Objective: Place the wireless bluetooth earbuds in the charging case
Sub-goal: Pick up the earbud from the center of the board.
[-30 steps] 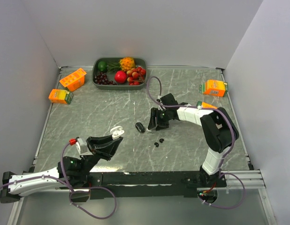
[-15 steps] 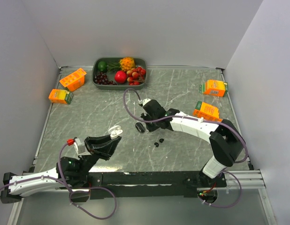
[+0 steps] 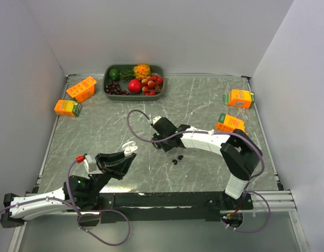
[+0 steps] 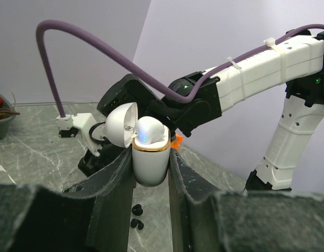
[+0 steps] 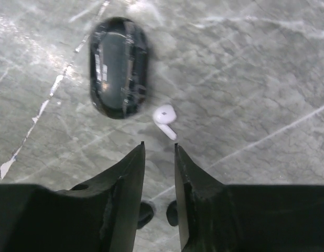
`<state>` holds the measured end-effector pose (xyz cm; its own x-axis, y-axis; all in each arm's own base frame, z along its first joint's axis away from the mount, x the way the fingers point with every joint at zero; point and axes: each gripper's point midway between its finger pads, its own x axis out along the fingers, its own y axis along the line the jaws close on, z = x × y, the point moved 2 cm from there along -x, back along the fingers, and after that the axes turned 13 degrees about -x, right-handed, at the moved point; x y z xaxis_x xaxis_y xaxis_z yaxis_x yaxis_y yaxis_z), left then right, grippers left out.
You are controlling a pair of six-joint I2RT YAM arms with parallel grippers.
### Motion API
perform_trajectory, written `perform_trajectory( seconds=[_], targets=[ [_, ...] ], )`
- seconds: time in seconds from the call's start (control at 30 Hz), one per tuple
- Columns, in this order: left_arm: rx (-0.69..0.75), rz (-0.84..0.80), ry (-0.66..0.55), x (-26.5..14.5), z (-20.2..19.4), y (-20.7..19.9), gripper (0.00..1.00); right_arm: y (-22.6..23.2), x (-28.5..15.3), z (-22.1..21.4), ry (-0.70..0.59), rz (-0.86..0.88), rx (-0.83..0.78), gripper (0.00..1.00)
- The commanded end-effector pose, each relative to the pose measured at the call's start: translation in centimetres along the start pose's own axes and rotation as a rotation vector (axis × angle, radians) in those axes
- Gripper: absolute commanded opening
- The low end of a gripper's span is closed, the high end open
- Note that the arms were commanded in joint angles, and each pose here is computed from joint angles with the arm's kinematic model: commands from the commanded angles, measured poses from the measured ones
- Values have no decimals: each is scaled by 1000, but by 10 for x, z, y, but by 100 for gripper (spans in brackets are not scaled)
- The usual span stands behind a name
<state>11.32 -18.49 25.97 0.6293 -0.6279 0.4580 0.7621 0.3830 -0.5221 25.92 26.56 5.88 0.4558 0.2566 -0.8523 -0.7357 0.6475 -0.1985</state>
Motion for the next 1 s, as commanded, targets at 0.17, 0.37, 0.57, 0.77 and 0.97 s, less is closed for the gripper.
perform_trajectory(
  seconds=[0.17,0.37,0.57,0.77,0.97],
  targets=[
    [6,7,18,-6,-14,9,1,-5,8,21,-9,-73,-63,44],
    [6,10,19,-7,-14,9,1,-6,16,21,6,-86,-64,44],
    [8,12,24,-7,-15,10,1,-4,20,17,15,-78,-61,39],
    [6,10,23,-7,-15,9,1,-5,21,13,12,-68,-31,34],
    [5,13,26,-7,-16,10,1,-9,19,13,-3,-16,49,28]
  ],
)
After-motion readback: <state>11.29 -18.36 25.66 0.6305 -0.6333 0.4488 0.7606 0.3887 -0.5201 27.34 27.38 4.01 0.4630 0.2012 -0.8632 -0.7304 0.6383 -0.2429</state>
